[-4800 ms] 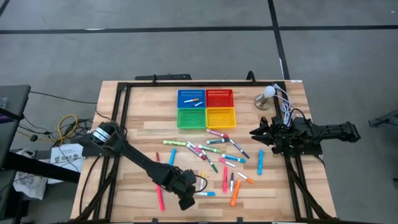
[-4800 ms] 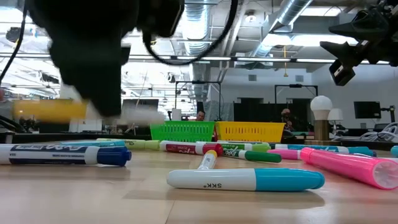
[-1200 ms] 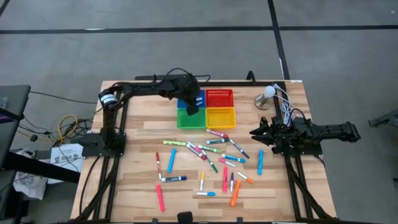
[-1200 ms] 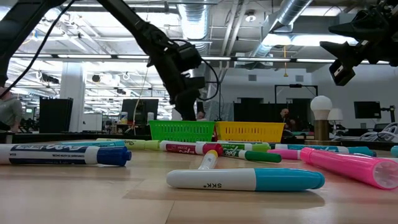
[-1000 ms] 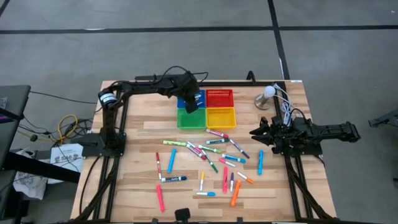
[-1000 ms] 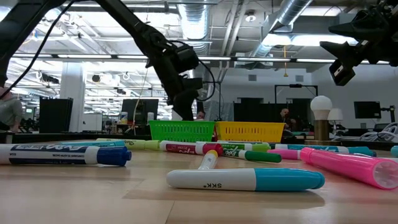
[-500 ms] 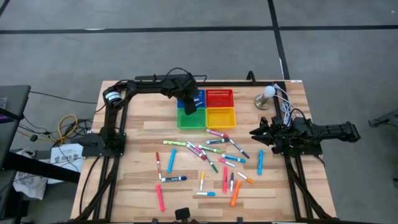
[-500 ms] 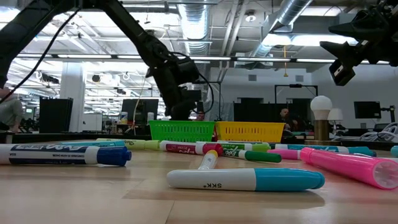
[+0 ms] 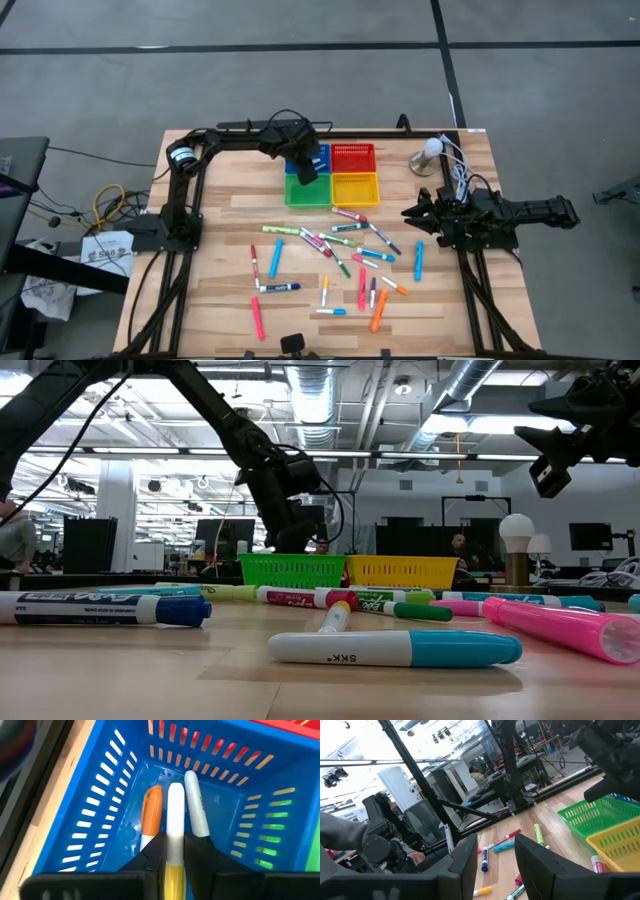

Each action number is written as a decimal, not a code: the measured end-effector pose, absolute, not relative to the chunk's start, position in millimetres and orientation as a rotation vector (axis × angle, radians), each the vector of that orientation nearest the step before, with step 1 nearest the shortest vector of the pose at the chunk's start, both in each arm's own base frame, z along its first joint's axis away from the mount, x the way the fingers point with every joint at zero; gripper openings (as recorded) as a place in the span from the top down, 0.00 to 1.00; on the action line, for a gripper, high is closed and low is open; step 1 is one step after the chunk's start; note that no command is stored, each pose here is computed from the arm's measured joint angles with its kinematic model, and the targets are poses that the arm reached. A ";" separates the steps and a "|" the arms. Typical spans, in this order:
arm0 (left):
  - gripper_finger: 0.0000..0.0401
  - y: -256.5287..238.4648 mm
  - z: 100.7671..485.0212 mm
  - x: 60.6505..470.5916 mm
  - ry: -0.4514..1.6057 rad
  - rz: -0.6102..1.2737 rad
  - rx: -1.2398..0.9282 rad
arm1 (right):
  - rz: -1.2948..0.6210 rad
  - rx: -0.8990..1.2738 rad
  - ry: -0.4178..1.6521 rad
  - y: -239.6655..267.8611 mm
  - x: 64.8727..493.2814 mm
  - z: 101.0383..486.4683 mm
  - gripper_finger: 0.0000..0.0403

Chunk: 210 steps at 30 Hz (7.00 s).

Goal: Pick & Place Markers
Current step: Put the bottom small yellow marker into the blue bin, then put the yellow small marker into the blue bin

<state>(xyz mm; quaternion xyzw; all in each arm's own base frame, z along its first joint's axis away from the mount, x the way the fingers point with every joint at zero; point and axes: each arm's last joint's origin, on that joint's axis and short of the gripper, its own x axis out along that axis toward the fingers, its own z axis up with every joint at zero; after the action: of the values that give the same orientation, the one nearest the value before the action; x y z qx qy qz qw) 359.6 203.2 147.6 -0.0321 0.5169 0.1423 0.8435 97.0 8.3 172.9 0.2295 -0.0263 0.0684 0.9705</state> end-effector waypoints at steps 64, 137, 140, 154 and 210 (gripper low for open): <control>0.49 -87.8 344.9 310.4 0.671 0.050 -0.836 | 0.138 0.464 -0.053 8.3 97.0 172.8 0.70; 0.49 -187.6 168.7 382.2 0.878 0.693 -1.176 | 0.131 0.464 -0.054 8.1 97.1 172.9 0.70; 0.49 -184.3 164.5 384.5 0.880 0.708 -1.173 | 0.131 0.464 -0.054 8.1 97.1 172.9 0.70; 0.49 -197.7 132.7 398.2 0.986 0.706 -1.161 | 0.102 0.465 -0.065 7.2 97.1 173.2 0.70; 0.51 -185.7 113.0 392.4 1.048 0.850 -0.943 | 0.087 0.485 -0.065 6.7 97.2 173.0 0.70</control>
<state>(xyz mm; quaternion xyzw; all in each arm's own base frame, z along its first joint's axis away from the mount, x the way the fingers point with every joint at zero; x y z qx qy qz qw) 392.4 -185.7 113.0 -0.4199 0.4668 0.3785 0.6801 97.2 6.7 173.0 0.2399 -0.0321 0.0432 0.9693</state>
